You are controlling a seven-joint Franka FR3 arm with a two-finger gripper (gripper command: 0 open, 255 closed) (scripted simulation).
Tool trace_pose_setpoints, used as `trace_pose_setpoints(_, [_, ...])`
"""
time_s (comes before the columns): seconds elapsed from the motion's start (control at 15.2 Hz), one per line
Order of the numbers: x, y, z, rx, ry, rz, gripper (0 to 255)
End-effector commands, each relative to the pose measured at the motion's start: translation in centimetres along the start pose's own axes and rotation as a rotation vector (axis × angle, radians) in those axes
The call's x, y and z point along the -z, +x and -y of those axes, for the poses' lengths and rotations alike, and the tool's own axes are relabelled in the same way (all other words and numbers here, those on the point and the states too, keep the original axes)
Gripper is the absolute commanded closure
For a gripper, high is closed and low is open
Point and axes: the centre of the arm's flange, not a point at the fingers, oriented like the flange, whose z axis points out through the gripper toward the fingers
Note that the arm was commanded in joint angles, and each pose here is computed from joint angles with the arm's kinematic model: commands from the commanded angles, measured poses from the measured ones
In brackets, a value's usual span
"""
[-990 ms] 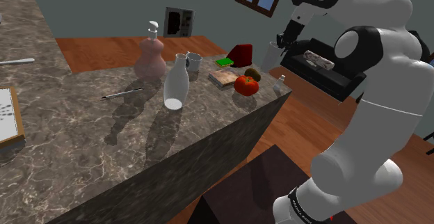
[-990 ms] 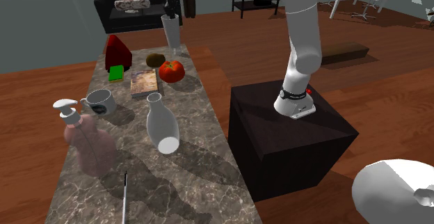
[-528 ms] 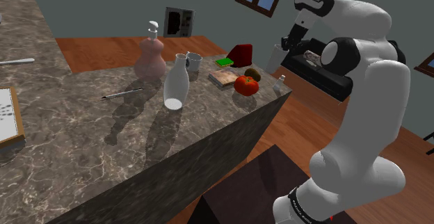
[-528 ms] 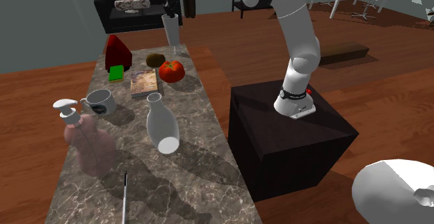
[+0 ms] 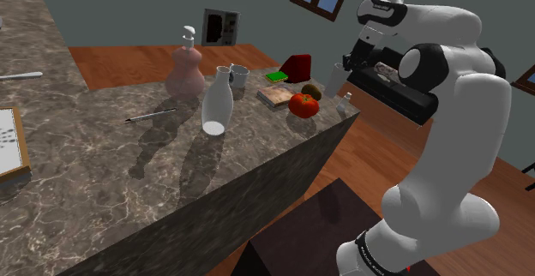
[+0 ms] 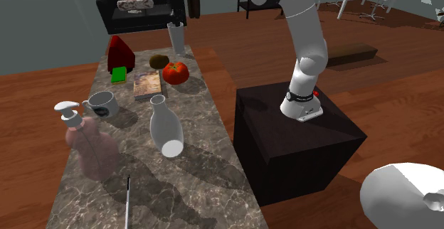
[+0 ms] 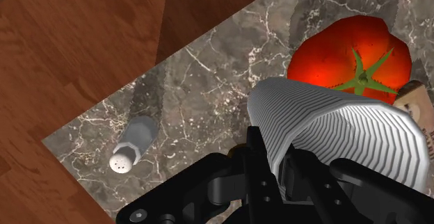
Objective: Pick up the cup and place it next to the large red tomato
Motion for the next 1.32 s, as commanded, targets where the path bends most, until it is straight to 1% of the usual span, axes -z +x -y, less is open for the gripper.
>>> trace_pose_setpoints(0.0, [-1.2,0.1,-0.1,0.000,0.000,0.000,255])
trace_pose_setpoints(1.12, [-10.1,0.5,-0.8,0.000,0.000,0.000,255])
trace_pose_setpoints(1.25, [-10.6,0.5,-0.9,0.000,0.000,0.000,255])
